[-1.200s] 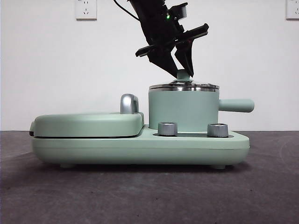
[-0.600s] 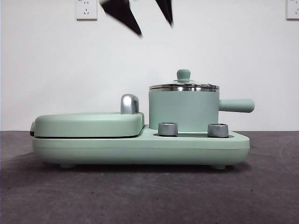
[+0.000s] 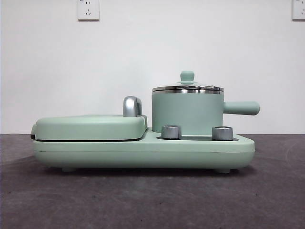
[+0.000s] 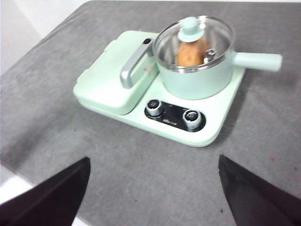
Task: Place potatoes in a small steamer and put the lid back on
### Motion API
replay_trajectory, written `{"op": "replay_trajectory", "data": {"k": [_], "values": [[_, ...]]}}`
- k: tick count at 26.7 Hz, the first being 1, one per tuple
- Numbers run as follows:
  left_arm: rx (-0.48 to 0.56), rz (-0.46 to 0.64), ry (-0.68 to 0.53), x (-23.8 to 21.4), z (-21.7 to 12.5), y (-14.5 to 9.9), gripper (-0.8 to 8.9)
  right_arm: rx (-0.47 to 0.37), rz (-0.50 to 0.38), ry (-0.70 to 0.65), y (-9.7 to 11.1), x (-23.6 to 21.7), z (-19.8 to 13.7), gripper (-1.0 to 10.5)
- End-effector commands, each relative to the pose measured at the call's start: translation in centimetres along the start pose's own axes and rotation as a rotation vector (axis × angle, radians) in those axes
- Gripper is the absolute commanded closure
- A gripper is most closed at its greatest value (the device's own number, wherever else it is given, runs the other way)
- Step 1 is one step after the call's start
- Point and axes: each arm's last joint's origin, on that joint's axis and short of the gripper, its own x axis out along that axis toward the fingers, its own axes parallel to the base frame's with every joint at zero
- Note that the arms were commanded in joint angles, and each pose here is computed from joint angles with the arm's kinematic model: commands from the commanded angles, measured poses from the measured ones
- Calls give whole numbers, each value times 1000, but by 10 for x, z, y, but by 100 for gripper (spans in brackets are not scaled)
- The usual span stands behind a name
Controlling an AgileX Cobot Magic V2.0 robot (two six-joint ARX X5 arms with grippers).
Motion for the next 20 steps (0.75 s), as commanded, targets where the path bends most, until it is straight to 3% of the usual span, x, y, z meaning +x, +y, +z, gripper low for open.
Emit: {"op": "replay_trajectory", "data": {"k": [1,12,20], "values": [[-3,-7,21,-6,-26,-1,378,-19,17,0,1,3,5,515],[-60,-19,-117,-33,-148,3,378,-75,46,66,2,20,11,515],[-115,-17,-150,-29,-192,6,378,-74,54,33,3,23,16,515]]}}
